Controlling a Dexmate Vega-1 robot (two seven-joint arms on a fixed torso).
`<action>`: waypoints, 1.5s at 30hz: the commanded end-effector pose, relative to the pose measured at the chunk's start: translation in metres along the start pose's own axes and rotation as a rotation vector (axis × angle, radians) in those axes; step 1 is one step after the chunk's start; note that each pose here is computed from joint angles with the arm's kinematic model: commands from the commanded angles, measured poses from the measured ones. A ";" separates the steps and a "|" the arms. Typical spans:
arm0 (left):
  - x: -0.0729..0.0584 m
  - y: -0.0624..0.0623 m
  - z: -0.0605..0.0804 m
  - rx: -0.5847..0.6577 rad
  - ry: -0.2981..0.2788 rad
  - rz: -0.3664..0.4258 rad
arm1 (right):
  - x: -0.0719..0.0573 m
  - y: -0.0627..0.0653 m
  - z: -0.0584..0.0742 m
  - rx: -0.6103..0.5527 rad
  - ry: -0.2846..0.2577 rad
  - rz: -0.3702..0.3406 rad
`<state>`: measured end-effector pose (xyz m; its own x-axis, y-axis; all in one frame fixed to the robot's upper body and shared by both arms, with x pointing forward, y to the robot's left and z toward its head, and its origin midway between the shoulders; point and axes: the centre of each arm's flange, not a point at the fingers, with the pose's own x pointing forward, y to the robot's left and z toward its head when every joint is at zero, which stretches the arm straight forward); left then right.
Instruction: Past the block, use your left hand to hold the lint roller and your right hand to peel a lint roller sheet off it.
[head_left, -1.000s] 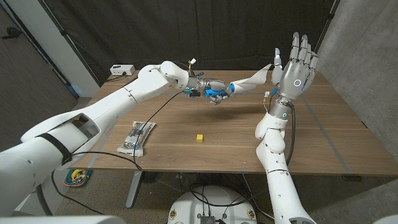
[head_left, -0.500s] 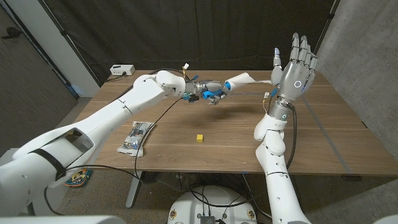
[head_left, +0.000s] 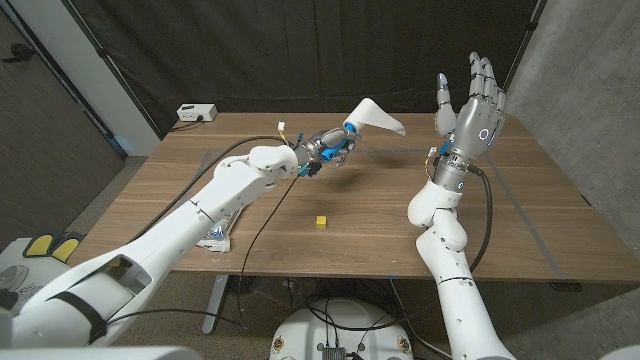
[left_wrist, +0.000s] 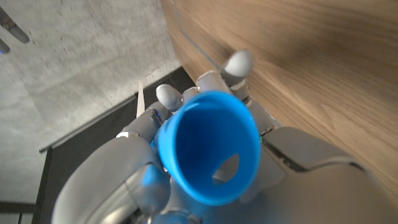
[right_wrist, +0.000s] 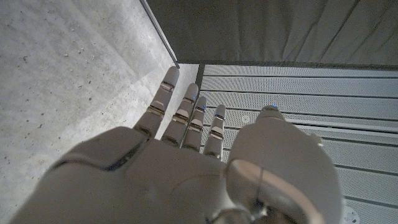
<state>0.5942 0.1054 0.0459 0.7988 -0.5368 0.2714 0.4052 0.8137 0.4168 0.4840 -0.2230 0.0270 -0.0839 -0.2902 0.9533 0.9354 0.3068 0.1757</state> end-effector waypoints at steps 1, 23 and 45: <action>-0.020 0.005 -0.025 -0.161 -0.054 0.232 | 0.012 0.005 -0.036 0.370 0.205 0.286; -0.041 0.022 -0.056 -0.257 -0.176 0.425 | 0.027 0.022 -0.043 0.582 0.452 0.552; -0.062 0.043 -0.070 -0.352 -0.018 0.463 | 0.016 0.020 -0.023 0.546 0.348 0.470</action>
<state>0.5937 0.1774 -0.0123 0.8974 -0.0882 0.4324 0.1152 0.9927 -0.0366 0.5163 -0.2533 0.0406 0.5202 -0.2639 0.8123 0.5124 0.8573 -0.0496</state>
